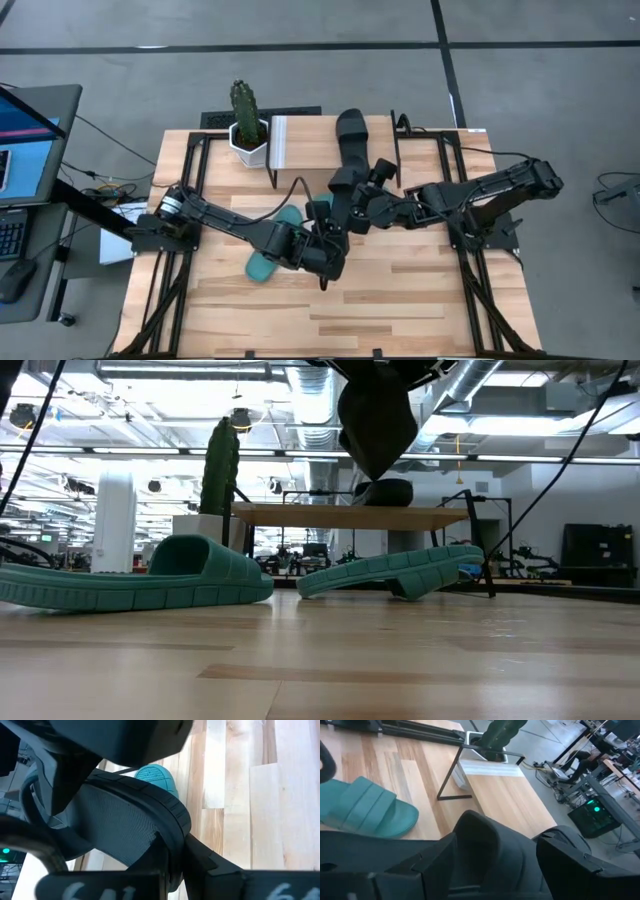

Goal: Pick and place slides into the shelf
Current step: Put the black slipper on the shelf

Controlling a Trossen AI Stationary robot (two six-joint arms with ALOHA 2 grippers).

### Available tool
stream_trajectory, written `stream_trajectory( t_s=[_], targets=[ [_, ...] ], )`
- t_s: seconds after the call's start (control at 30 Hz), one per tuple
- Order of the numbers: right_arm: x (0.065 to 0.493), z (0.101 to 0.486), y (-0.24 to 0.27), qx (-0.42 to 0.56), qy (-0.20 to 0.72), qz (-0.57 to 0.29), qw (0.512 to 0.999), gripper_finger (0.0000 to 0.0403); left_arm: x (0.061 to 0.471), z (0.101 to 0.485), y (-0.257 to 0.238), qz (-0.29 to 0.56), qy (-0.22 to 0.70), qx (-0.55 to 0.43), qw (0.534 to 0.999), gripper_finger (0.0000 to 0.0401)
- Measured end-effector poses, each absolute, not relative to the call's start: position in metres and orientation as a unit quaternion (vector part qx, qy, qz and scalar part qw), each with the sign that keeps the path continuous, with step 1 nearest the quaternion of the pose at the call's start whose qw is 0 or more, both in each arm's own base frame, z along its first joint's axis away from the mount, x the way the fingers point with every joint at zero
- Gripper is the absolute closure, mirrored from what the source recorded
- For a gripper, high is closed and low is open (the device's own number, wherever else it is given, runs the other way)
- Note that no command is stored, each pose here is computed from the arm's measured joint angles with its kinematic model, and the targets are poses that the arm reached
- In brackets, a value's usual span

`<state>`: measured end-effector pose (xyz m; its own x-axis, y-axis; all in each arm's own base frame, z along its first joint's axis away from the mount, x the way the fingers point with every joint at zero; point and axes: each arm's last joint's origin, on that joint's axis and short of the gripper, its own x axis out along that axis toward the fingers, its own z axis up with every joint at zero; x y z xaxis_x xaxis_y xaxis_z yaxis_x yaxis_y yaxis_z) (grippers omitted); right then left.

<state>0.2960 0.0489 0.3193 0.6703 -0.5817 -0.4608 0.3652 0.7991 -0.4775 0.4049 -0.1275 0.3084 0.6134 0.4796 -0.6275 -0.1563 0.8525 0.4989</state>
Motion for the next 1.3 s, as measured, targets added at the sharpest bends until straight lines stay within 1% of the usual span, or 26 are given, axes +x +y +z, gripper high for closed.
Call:
stream_trajectory(
  t_s=[0.17, 0.27, 0.37, 0.43, 0.53, 0.57, 0.67, 0.8, 1.0, 1.3],
  targets=[
    [0.296, 0.319, 0.049, -0.162, 0.305, -0.269, 0.899, 0.0146, 0.403, 0.309, -0.132, 0.184, 0.397, 0.208, 0.875, 0.0390],
    [0.296, 0.319, 0.047, -0.148, 0.304, -0.276, 0.900, 0.0172, 0.403, 0.309, -0.133, 0.186, 0.395, 0.211, 0.875, 0.0390],
    [0.295, 0.317, 0.043, -0.129, 0.310, -0.289, 0.897, 0.0229, 0.402, 0.309, -0.134, 0.189, 0.393, 0.214, 0.874, 0.0390],
    [0.293, 0.315, 0.038, -0.112, 0.319, -0.297, 0.893, 0.0282, 0.402, 0.309, -0.135, 0.193, 0.391, 0.222, 0.872, 0.0390],
    [0.292, 0.312, 0.032, -0.090, 0.336, -0.295, 0.890, 0.0371, 0.402, 0.310, -0.136, 0.199, 0.387, 0.230, 0.871, 0.0390],
    [0.292, 0.311, 0.031, -0.088, 0.339, -0.294, 0.890, 0.0384, 0.401, 0.310, -0.136, 0.200, 0.387, 0.231, 0.870, 0.0390],
    [0.293, 0.312, 0.030, -0.080, 0.330, -0.302, 0.891, 0.0395, 0.401, 0.310, -0.137, 0.203, 0.385, 0.234, 0.869, 0.0390],
    [0.295, 0.317, 0.034, -0.093, 0.314, -0.305, 0.894, 0.0399, 0.401, 0.310, -0.137, 0.210, 0.382, 0.238, 0.868, 0.0389],
    [0.297, 0.338, 0.035, -0.110, 0.292, -0.310, 0.898, 0.0401, 0.400, 0.312, -0.137, 0.230, 0.373, 0.246, 0.865, 0.0360],
    [0.297, 0.358, 0.036, -0.129, 0.276, -0.307, 0.902, 0.0402, 0.402, 0.318, -0.146, 0.216, 0.348, 0.254, 0.876, 0.0353]
  ],
)
